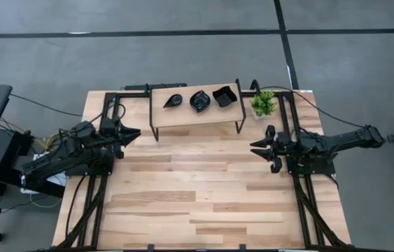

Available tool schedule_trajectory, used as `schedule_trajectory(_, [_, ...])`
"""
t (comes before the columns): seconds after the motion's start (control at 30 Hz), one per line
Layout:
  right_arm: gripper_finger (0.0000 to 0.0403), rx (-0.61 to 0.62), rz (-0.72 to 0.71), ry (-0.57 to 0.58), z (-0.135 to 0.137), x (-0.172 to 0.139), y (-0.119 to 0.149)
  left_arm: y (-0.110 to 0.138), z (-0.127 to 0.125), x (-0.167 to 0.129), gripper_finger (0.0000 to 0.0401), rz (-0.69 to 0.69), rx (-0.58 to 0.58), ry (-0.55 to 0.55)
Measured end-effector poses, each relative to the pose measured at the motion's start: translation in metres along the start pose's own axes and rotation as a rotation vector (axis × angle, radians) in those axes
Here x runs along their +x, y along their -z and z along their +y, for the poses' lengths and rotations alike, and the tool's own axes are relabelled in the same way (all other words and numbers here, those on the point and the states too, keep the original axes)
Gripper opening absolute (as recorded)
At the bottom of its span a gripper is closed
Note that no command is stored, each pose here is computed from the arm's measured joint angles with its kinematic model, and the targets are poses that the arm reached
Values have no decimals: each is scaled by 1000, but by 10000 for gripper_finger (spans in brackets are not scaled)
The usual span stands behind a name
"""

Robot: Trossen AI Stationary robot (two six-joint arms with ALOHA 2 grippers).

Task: Pick & Place Mini shaped plates
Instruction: Return to Home Position

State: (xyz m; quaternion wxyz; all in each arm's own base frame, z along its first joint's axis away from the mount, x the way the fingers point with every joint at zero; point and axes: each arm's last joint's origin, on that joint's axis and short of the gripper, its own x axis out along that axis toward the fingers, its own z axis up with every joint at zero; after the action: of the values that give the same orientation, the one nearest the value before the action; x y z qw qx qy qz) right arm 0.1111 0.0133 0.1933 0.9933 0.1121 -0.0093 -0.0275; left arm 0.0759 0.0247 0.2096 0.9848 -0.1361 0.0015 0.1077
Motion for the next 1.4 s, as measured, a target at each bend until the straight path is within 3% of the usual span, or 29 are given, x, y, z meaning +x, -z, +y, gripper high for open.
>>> schedule_trajectory(0.13, [113, 12, -47, -11, -6, -9, 20, 16, 6, 7, 76, 25, -7, -6])
schedule_trajectory(0.27, [113, 13, -67, 19, -8, -15, 19, 34, 12, 14, 76, 39, -45, -11])
schedule_trajectory(0.37, [113, -27, -86, 25, -8, -16, 17, 34, 12, 16, 76, 11, -39, -2])
schedule_trajectory(0.7, [113, -1, -52, 39, -9, -15, 20, 36, 14, 17, 76, 14, -6, -38])
schedule_trajectory(1.0, [113, 1, -36, -98, -5, -16, 20, 37, 14, 17, 76, 15, -4, -38])
schedule_trajectory(1.4, [113, 1, -37, -98, -5, -16, 20, 36, 14, 17, 76, 11, -4, -36])
